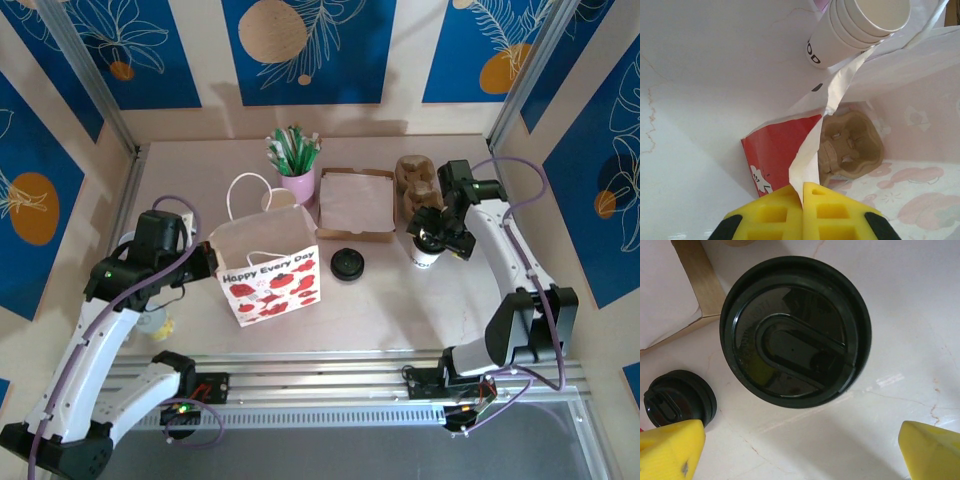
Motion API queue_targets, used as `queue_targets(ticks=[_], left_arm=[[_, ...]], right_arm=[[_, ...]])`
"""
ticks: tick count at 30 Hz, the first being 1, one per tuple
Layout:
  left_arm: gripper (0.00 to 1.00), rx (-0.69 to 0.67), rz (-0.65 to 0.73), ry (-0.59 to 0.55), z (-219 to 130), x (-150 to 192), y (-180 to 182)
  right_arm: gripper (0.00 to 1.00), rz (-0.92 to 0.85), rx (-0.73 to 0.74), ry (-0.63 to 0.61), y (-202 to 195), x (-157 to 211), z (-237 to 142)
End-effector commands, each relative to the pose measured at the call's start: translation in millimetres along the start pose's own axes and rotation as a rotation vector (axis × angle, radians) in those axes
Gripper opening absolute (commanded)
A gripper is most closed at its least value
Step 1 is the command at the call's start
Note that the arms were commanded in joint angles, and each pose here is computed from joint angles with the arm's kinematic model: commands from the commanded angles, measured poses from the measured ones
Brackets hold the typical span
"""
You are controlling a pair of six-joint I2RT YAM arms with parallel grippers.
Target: Pack the takeout coffee
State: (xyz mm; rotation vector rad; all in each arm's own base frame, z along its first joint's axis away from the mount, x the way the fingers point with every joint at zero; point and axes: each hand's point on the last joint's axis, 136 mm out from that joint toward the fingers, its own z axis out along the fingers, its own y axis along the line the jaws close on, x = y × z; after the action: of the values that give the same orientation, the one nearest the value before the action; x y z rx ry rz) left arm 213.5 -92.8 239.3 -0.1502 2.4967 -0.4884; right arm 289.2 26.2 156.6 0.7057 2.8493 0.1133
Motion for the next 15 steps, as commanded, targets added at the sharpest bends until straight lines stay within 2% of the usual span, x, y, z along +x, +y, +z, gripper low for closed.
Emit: queue_targets(ticks=[1,7,15], left_arm=[[0.00,-0.027,0.039,0.027,-2,6,4],[0.00,-0.038,0.044,0.026,-3,6,6],[0.00,-0.050,0.044,0.021,-4,6,8]], right_arm=[[0.99,-0.035,-0.024,0.031,6,1,8],[0.99,-0.028,0.057,0.040,-4,-5,15],[0.99,-0.040,0.069,0.048,-1,-8,22]])
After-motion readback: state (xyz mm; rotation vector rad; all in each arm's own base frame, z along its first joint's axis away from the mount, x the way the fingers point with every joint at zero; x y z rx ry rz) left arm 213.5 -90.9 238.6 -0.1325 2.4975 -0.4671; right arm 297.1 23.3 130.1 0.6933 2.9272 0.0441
